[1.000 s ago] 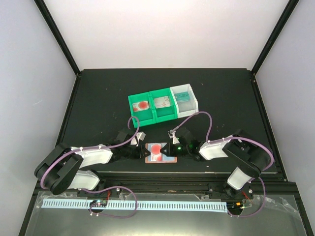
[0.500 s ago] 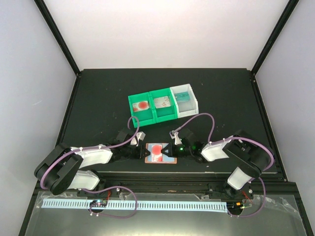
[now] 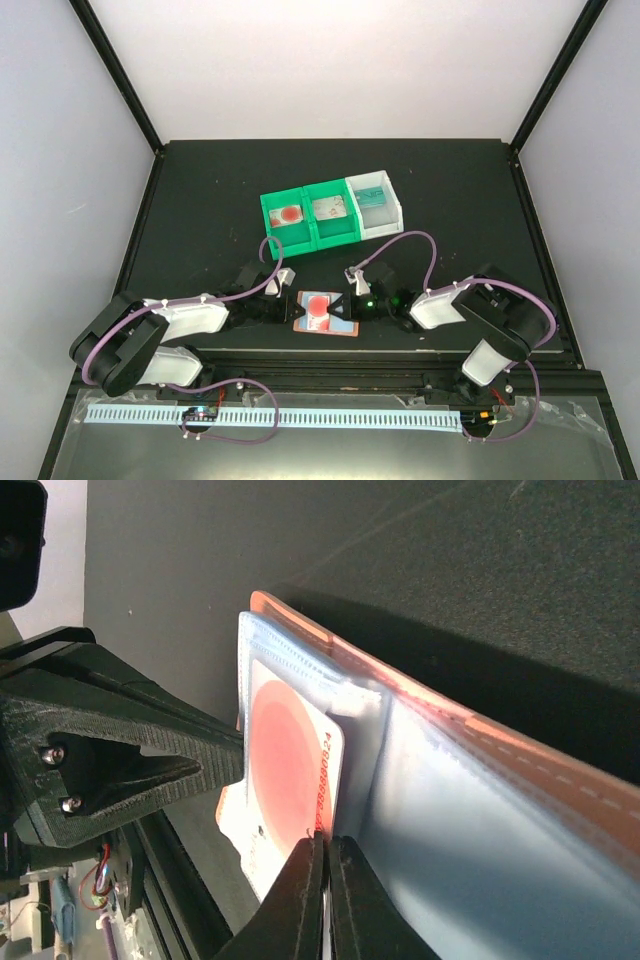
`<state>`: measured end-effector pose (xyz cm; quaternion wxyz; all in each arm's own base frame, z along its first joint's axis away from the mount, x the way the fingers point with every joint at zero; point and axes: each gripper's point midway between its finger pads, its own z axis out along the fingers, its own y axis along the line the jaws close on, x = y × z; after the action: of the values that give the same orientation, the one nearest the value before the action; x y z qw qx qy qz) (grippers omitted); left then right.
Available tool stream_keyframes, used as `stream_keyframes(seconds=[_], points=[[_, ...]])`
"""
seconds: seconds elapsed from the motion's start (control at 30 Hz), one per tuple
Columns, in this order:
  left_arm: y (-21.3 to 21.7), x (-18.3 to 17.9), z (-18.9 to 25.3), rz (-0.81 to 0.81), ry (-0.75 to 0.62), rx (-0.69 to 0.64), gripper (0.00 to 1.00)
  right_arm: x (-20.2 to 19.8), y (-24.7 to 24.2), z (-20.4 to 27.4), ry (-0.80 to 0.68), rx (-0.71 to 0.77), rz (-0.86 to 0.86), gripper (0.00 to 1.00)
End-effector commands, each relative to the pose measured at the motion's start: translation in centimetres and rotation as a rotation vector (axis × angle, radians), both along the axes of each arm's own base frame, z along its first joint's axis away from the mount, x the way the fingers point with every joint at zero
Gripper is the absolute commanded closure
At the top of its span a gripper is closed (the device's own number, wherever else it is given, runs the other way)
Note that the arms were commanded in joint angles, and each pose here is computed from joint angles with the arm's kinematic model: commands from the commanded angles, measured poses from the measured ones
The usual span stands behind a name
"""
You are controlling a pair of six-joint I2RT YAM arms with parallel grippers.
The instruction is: Take the credit cards out of the card holder
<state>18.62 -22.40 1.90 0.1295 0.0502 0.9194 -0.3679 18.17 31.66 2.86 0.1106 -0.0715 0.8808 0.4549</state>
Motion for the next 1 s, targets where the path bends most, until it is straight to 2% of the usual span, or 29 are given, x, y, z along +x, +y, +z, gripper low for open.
stream_keyframes(seconds=[0.0, 0.97], points=[[1.4, 0.4, -1.2, 0.054, 0.006, 0.086, 0.98, -0.3, 0.0, -0.3, 0.002, 0.012, 0.009, 0.99], [2.0, 0.2, -1.9, 0.091, 0.036, 0.101, 0.98, 0.1, -1.8, -0.3, 0.007, 0.011, -0.066, 0.99]])
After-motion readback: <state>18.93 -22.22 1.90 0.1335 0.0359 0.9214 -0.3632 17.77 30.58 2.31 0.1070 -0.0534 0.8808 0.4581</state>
